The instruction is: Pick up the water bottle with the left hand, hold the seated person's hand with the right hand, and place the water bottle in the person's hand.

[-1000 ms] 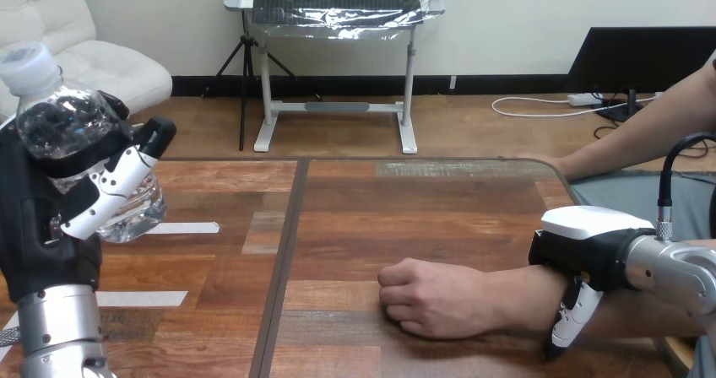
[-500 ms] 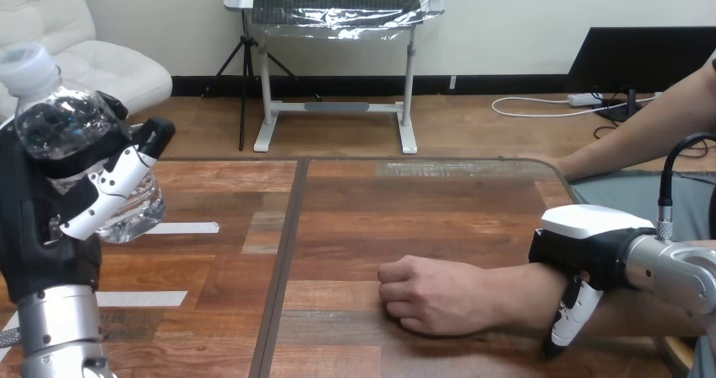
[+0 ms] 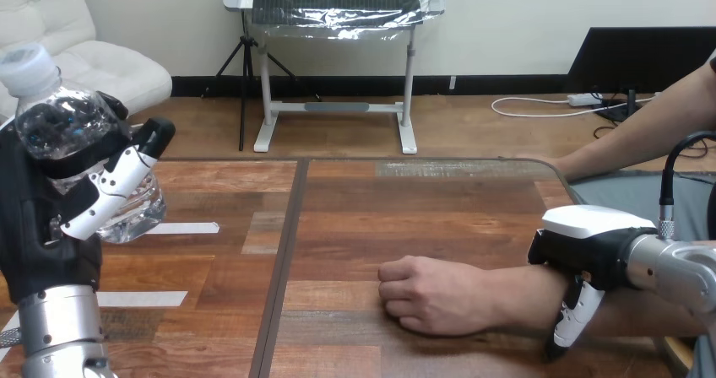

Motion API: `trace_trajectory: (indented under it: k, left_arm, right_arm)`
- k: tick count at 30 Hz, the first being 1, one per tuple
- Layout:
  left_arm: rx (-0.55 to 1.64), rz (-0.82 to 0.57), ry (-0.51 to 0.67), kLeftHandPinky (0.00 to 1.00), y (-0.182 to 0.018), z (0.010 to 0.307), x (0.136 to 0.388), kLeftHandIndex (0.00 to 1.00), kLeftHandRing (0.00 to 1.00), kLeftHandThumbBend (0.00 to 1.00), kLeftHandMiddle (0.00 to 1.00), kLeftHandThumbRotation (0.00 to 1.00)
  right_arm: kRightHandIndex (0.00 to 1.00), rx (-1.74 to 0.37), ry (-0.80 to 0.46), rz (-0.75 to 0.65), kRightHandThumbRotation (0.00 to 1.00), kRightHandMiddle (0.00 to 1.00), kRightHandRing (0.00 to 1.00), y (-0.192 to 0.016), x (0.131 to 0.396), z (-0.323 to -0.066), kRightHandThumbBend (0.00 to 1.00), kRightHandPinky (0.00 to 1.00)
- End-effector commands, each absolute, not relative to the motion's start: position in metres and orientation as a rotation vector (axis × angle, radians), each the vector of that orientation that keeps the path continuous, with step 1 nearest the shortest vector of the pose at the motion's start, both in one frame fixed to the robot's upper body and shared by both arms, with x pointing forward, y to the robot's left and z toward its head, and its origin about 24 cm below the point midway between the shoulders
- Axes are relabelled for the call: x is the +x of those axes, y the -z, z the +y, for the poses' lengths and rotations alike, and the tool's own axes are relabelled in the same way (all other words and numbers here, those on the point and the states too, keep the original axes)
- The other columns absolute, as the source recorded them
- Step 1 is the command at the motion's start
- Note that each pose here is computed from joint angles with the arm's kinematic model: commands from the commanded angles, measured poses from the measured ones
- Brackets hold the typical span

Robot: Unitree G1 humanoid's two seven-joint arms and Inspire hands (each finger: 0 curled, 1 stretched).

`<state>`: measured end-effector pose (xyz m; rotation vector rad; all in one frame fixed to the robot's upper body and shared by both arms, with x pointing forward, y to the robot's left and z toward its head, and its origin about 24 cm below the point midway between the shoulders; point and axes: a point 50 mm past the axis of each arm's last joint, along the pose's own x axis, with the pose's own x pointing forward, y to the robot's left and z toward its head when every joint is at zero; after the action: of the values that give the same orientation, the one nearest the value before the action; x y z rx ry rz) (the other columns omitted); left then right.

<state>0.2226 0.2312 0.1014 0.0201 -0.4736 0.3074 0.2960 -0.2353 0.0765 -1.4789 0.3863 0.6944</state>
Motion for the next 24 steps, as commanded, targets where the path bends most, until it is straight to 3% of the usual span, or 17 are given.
trace_trajectory:
  k: [1, 8, 24]
  left_arm:
    - [0.021, -0.561, -0.279, 0.21, -0.1180, 0.2266, 0.2279, 0.38, 0.26, 0.50, 0.32, 0.00]
    - [0.010, -0.561, -0.279, 0.21, -0.1184, 0.2266, 0.2278, 0.38, 0.26, 0.50, 0.32, 0.00]
    - [0.021, -0.563, -0.277, 0.21, -0.1190, 0.2274, 0.2274, 0.38, 0.26, 0.49, 0.32, 0.00]
  right_arm:
    - [0.72, -1.446, -0.684, 0.373, 0.38, 0.68, 0.62, -0.0893, 0.3003, -0.2320, 0.98, 0.48]
    - [0.84, -1.459, -0.688, 0.370, 0.44, 0.80, 0.78, -0.0889, 0.2996, -0.2314, 1.00, 0.60]
    - [0.90, -1.448, -0.687, 0.317, 0.50, 0.87, 0.84, -0.0887, 0.2979, -0.2312, 1.00, 0.61]
